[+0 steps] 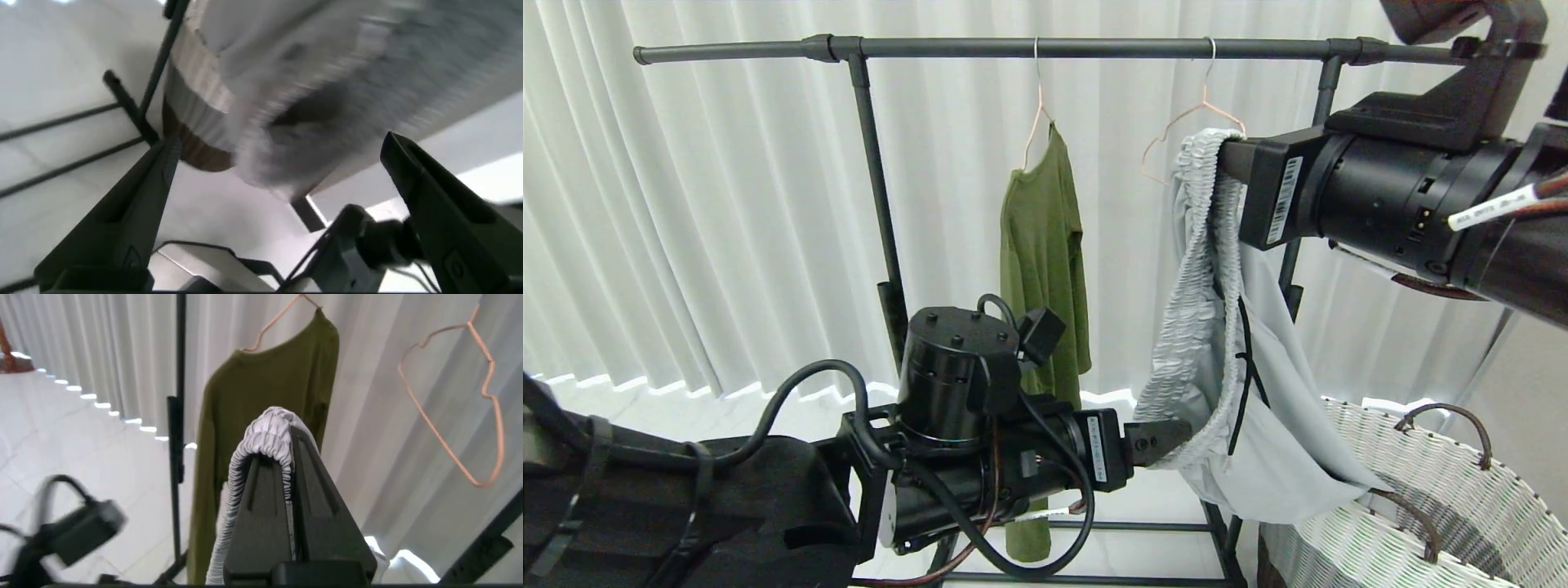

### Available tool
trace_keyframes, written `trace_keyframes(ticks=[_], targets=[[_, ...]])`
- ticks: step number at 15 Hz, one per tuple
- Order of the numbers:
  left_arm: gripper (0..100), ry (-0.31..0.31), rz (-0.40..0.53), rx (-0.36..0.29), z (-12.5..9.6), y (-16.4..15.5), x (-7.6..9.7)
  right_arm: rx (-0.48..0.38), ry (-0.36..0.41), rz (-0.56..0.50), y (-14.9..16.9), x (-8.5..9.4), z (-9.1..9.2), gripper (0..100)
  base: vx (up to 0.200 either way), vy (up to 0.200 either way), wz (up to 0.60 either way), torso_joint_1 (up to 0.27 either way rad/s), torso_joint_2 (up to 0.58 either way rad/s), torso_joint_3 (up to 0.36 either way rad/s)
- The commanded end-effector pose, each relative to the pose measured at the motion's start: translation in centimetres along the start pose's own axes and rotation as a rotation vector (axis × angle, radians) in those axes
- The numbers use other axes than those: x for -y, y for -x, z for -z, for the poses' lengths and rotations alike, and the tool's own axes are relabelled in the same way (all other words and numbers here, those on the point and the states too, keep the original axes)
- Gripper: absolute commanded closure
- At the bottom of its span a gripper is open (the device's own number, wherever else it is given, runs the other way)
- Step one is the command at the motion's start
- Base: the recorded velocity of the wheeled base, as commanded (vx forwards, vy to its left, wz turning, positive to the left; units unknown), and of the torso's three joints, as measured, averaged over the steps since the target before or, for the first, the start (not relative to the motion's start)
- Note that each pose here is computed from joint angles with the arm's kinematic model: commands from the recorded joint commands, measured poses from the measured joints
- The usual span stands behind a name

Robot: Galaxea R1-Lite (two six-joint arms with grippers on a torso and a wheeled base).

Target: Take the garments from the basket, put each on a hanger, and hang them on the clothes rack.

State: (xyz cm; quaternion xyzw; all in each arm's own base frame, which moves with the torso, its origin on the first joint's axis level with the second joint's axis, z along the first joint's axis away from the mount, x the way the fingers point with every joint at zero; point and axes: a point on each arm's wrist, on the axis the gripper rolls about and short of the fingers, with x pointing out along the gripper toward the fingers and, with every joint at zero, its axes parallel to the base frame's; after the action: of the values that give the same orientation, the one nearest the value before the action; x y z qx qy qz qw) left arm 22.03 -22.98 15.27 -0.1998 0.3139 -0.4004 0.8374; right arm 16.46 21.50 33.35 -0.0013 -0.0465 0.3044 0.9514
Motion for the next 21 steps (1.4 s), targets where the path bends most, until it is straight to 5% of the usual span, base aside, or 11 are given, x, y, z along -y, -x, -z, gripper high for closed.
trace_keyframes(ticks=[1, 6, 7, 10, 12, 14, 16, 21], targets=[[0, 0.018, -0.046, -0.026, 0.6, -1.2, -1.4, 0.011, -0.004, 0.001, 0.3, 0.1, -0.3, 100, 0.000, 0.000, 0.00, 0.000, 0.00, 0.000], [0, 0.023, -0.085, -0.003, 1.2, -3.1, -2.8, 0.026, -0.009, 0.002, 1.0, 0.4, -0.8, 100, 0.000, 0.000, 0.00, 0.000, 0.00, 0.000], [100, 0.022, -0.085, -0.003, 1.2, -3.1, -2.9, 0.027, -0.009, 0.004, 1.0, 0.5, -0.9, 100, 0.000, 0.000, 0.00, 0.000, 0.00, 0.000], [100, -0.001, -0.098, 0.010, 1.5, -2.6, -2.3, 0.019, -0.001, 0.045, 0.8, 1.5, -0.6, 100, 0.000, 0.000, 0.00, 0.000, 0.00, 0.000], [100, -0.075, -0.120, 0.068, 1.0, -1.7, -1.0, 0.002, 0.012, 0.094, 0.5, 2.6, 0.0, 100, 0.000, 0.000, 0.00, 0.000, 0.00, 0.000], [100, -0.105, -0.081, 0.164, -1.0, 0.2, 0.8, 0.003, 0.018, 0.154, 0.6, 4.2, 0.1, 100, 0.000, 0.000, 0.00, 0.000, 0.00, 0.000], [100, -0.132, -0.005, 0.327, -5.4, 2.9, 3.9, 0.089, 0.012, 0.191, 0.1, 5.5, -0.9, 100, 0.000, 0.000, 0.00, 0.000, 0.00, 0.000], [100, -0.267, -0.101, 0.397, -9.4, 8.3, 7.7, 0.220, 0.024, 0.039, -0.1, 4.9, -3.7, 100, 0.000, 0.000, 0.00, 0.000, 0.00, 0.000]])
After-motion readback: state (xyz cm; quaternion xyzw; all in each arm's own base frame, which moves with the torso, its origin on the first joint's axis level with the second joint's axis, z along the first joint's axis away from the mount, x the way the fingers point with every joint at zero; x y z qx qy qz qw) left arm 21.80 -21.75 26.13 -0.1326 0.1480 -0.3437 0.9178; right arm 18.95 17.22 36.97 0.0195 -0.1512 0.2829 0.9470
